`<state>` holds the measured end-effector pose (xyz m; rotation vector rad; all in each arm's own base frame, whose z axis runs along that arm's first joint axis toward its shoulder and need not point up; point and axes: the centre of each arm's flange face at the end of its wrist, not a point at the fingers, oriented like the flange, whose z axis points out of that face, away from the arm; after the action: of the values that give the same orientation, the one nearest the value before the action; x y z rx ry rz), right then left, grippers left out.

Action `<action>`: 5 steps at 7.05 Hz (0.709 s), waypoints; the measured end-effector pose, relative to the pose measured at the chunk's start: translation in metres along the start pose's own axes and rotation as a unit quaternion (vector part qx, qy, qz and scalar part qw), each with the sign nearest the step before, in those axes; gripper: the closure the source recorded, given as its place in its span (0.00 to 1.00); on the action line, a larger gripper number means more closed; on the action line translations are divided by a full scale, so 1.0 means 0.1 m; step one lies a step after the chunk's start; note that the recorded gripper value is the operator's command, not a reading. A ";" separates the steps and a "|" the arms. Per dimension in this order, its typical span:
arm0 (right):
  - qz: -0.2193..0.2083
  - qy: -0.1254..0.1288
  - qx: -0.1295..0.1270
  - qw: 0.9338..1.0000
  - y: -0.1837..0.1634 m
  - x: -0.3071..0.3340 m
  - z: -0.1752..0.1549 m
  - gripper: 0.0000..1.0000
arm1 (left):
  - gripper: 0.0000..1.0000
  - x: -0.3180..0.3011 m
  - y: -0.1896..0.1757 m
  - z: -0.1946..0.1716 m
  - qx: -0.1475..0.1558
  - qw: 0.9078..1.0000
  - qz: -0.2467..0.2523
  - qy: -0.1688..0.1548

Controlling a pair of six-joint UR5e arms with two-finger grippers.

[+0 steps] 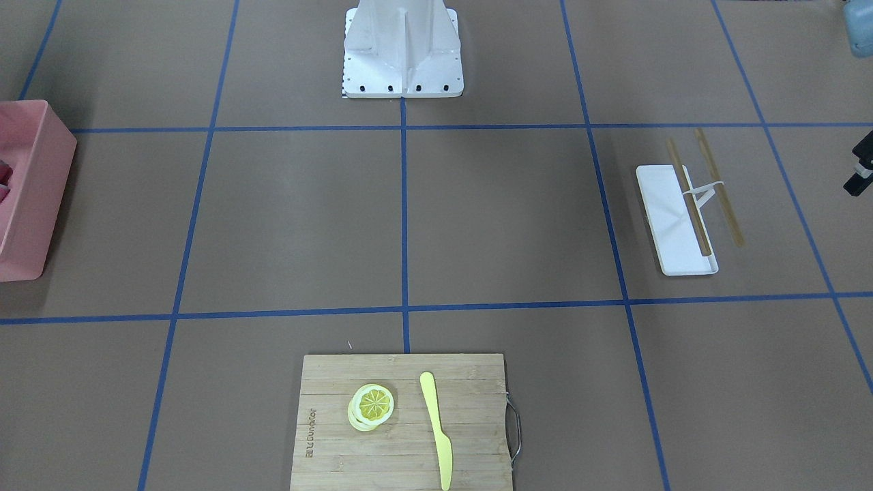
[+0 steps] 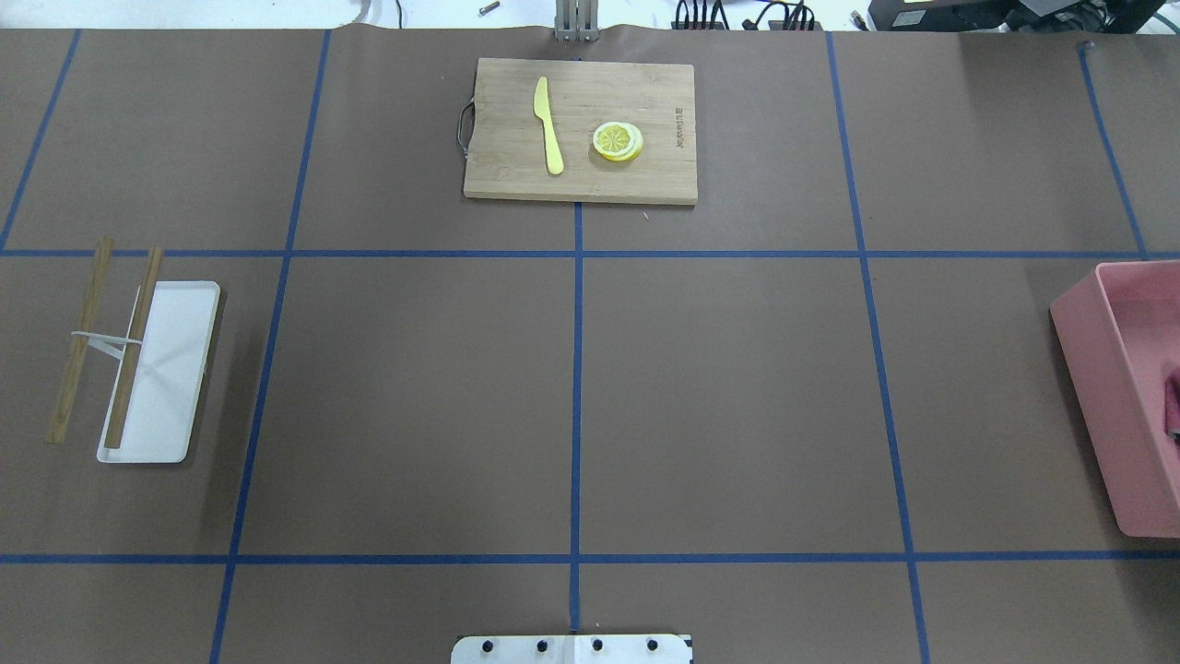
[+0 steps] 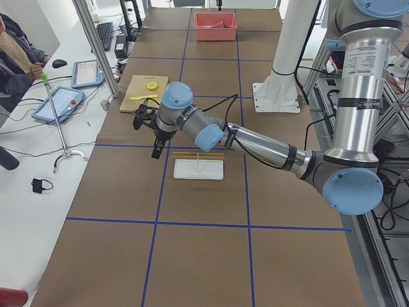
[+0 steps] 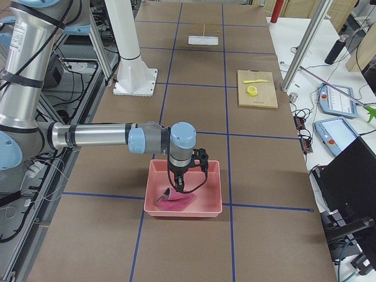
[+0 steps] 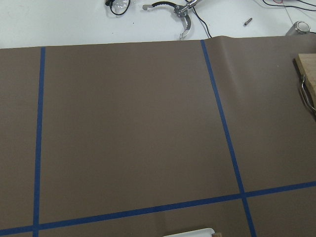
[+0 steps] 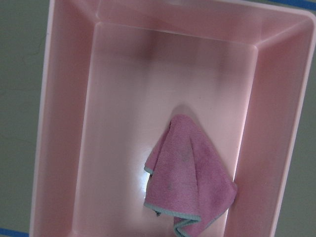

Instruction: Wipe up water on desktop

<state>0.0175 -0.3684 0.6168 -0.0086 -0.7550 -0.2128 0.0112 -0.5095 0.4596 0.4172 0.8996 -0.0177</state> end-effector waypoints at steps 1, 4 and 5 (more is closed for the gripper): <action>-0.002 0.000 0.003 1.000 -0.03 -0.02 -0.03 0.00 | 0.02 -0.19 0.13 0.04 -0.009 1.000 0.025 -0.012; -0.010 0.003 0.010 1.000 -0.10 -0.02 -0.06 0.00 | 0.02 -1.13 0.40 0.18 -0.072 0.993 0.072 -0.054; -0.009 0.003 0.011 1.000 -0.09 -0.01 -0.07 0.00 | 0.02 -1.30 0.48 0.22 -0.109 0.991 0.054 -0.060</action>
<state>0.0194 -0.3773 0.6105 0.0186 -0.7522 -0.2215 -0.0448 -0.4938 0.5867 0.2578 0.7491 0.1526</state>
